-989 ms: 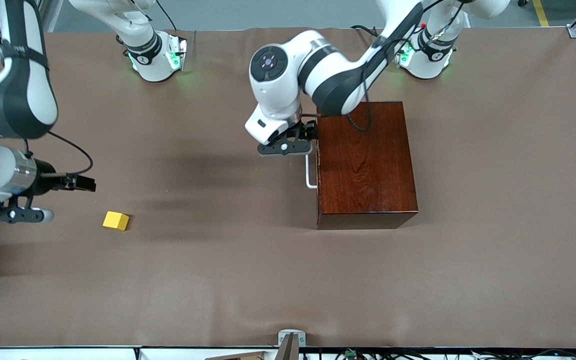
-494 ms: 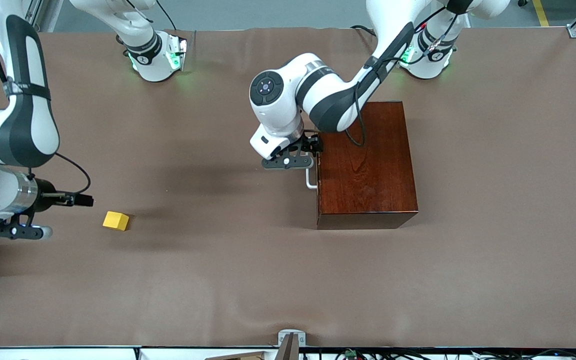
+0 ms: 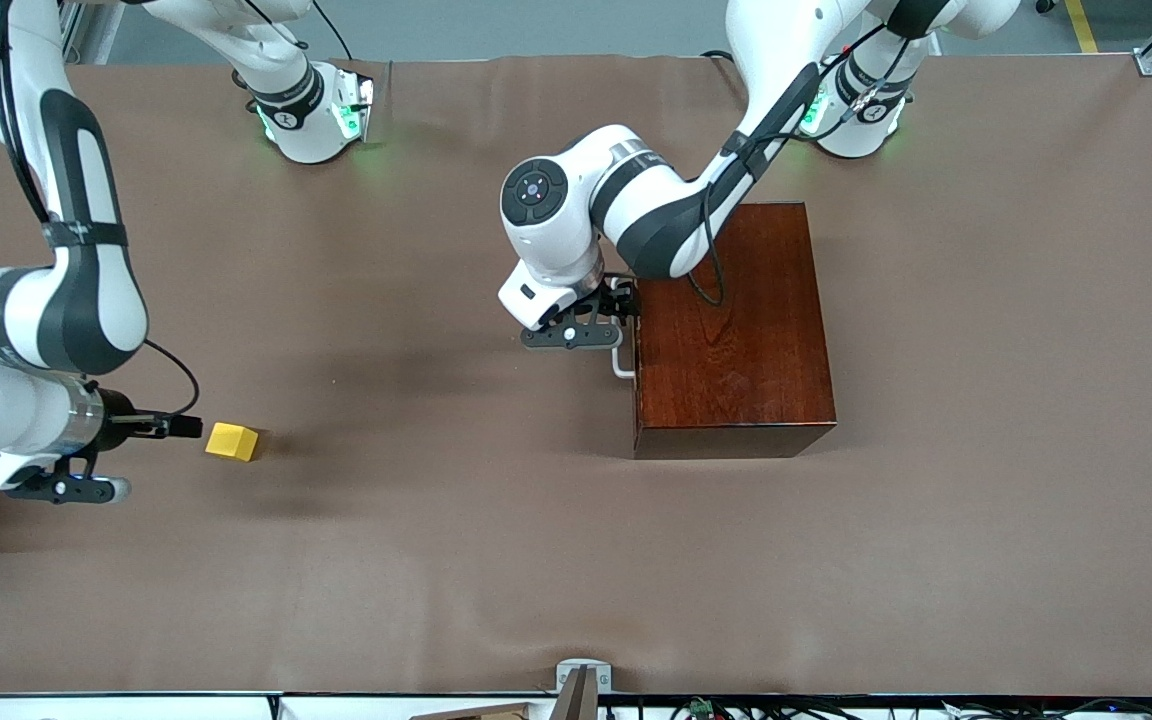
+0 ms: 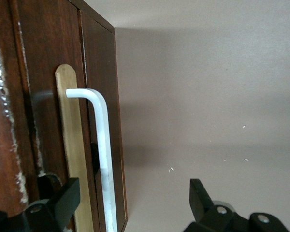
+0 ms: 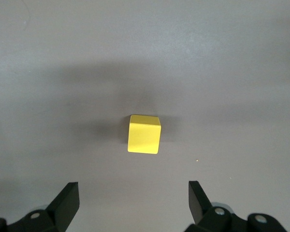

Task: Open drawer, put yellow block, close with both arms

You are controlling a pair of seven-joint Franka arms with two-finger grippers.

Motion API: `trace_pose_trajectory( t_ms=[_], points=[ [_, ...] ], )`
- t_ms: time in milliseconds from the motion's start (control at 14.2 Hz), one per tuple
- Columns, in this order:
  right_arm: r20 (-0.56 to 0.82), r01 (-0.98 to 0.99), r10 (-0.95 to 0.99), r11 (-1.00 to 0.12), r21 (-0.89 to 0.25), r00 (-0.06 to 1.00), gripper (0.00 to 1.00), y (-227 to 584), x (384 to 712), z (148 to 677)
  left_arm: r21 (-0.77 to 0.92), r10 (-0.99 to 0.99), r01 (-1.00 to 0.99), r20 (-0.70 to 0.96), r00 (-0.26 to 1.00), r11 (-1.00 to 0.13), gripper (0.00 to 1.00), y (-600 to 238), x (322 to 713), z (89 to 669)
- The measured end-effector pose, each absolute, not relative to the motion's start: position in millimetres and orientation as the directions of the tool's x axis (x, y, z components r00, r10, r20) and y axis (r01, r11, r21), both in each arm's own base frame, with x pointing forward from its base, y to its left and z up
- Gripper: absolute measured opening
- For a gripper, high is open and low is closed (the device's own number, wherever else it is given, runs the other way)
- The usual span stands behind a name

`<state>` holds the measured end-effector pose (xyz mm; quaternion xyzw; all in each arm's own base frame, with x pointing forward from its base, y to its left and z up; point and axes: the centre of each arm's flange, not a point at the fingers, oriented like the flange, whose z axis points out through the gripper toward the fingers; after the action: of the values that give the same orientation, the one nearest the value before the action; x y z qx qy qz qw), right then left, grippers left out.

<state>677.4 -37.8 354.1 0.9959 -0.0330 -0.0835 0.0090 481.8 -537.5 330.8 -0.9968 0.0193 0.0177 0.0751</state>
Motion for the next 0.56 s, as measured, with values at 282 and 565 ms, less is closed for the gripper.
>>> trace_pose_trajectory(
  t_ms=[282,565],
  points=[
    [-0.174,-0.064,-0.068,-0.998,0.027,0.982,1.0,-39,678,318,-0.156,-0.035,-0.042,-0.049,0.998,-0.987,1.0,-538,483,315],
    [-0.112,-0.069,-0.072,-0.997,0.031,0.991,1.0,-43,672,267,-0.138,-0.04,-0.046,-0.041,0.998,-0.989,1.0,-542,484,305]
  ],
)
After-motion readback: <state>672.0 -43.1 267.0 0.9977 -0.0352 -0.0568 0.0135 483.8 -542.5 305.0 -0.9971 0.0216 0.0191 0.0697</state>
